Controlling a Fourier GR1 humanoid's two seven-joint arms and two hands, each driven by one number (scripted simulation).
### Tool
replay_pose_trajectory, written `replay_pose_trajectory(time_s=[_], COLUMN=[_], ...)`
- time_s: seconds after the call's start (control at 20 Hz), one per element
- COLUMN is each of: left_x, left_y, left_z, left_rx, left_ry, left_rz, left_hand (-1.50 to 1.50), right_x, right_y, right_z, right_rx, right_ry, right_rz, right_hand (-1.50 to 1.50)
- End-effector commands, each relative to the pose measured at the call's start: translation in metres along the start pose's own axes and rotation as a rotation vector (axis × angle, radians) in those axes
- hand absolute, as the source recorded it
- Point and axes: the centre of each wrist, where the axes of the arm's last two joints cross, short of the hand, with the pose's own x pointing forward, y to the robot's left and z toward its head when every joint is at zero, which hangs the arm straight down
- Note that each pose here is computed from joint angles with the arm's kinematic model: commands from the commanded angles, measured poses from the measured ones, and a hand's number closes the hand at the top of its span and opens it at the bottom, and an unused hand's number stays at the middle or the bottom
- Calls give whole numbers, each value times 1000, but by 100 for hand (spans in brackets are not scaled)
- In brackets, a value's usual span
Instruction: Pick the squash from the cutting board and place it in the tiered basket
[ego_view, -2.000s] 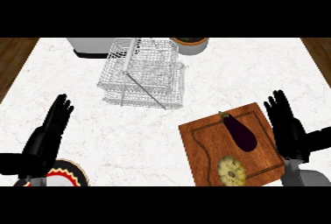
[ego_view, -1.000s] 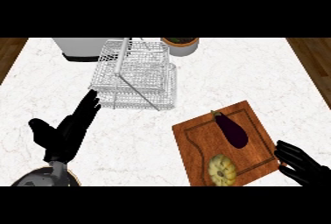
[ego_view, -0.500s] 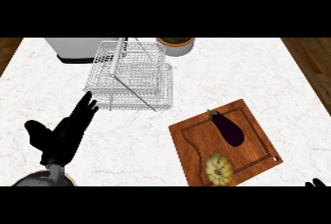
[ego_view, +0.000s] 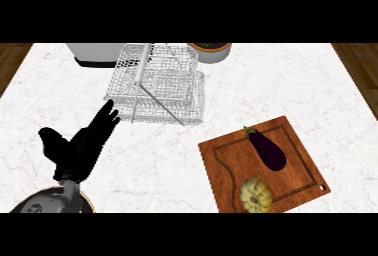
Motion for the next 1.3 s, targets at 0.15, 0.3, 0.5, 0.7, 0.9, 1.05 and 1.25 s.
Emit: replay_pose_trajectory(time_s=[0.15,0.3,0.5,0.7,0.9,1.05,1.25], left_x=[2,-1,3,5,-6,6,6], left_y=[8,0,-9,-14,-4,-7,-1], left_z=[-11,-8,-15,-10,-21,-11,-8], left_rx=[-7,-13,-15,-44,-32,-19,-31], left_ry=[-35,-11,-6,-5,0,-23,-10], left_rz=[9,-8,-3,-5,-4,9,-6], left_hand=[0,0,0,0,0,0,0], right_x=[42,45,53,50,48,34,35], right_y=[28,36,66,72,81,68,91], right_z=[1,0,-13,-15,-34,-45,-24], right_rx=[26,43,113,124,102,79,40], right_ry=[111,171,185,245,252,275,288], right_rz=[134,191,207,230,262,265,250], right_hand=[-150,-150,-150,-150,-150,-150,-150])
